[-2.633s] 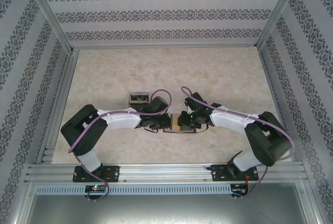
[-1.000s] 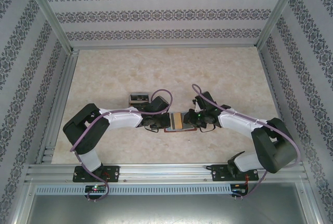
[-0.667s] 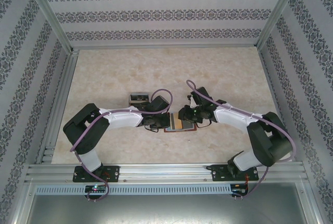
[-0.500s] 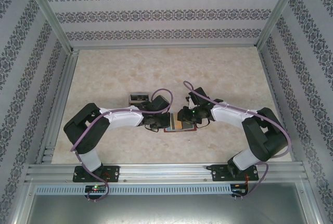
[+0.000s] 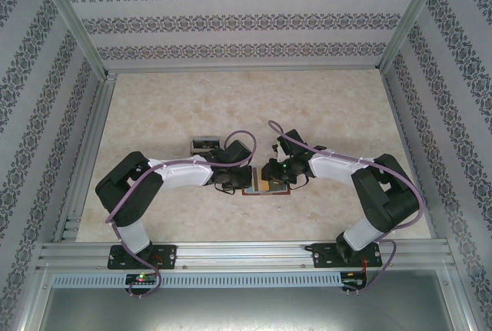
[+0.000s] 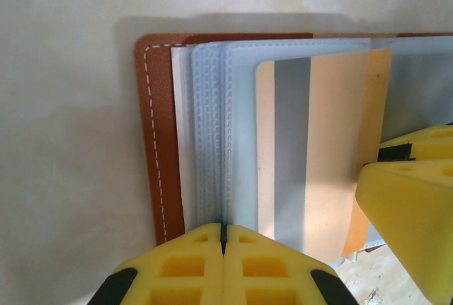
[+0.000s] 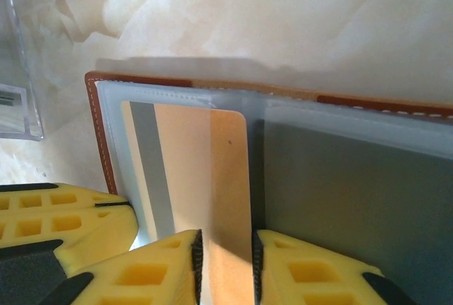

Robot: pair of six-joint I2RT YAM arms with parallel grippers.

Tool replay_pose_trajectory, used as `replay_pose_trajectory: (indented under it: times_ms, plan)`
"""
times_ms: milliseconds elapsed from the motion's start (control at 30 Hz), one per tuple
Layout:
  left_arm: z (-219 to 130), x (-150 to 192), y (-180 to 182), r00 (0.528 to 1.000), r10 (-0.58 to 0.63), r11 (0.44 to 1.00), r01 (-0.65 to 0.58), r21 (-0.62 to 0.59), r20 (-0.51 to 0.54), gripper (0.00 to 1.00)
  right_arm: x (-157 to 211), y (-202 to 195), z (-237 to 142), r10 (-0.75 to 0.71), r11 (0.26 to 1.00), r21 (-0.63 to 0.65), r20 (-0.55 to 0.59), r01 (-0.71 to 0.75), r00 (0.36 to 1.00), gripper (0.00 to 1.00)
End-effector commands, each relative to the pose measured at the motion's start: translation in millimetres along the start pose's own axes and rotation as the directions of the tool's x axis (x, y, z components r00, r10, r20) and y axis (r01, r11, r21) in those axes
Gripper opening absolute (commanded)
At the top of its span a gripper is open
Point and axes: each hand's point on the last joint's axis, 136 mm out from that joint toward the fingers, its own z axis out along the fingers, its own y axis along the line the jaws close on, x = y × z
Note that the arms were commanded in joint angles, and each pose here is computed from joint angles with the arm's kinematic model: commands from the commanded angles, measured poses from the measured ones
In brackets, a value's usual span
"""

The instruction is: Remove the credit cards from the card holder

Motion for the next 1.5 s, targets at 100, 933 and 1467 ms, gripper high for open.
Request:
replay_pose_trajectory:
  times_ms: [100,933,1467]
  plan:
    - [9.4,15.3,19.4,0.998,-0.012,0.996,0.007,-0.083,-0.058,0.05,5.9,3.8,5.7,-0.008,0.999,-0.034,-0.033,0.007,0.999,0.14]
    - [3.5,13.7,22.4,0.999,-0.006,0.996,0.002,-0.085,-0.048,0.05,1.4,-22.2,-65.7,0.056,0.998,-0.046,0.134,-0.051,0.989,0.0]
    - [-59.1,-31.6,-17.5,0.994,0.016,1.0,-0.015,-0.006,0.107,0.48,-7.0,12.6,-103.5,-0.03,0.989,-0.137,0.223,0.062,0.974,0.0]
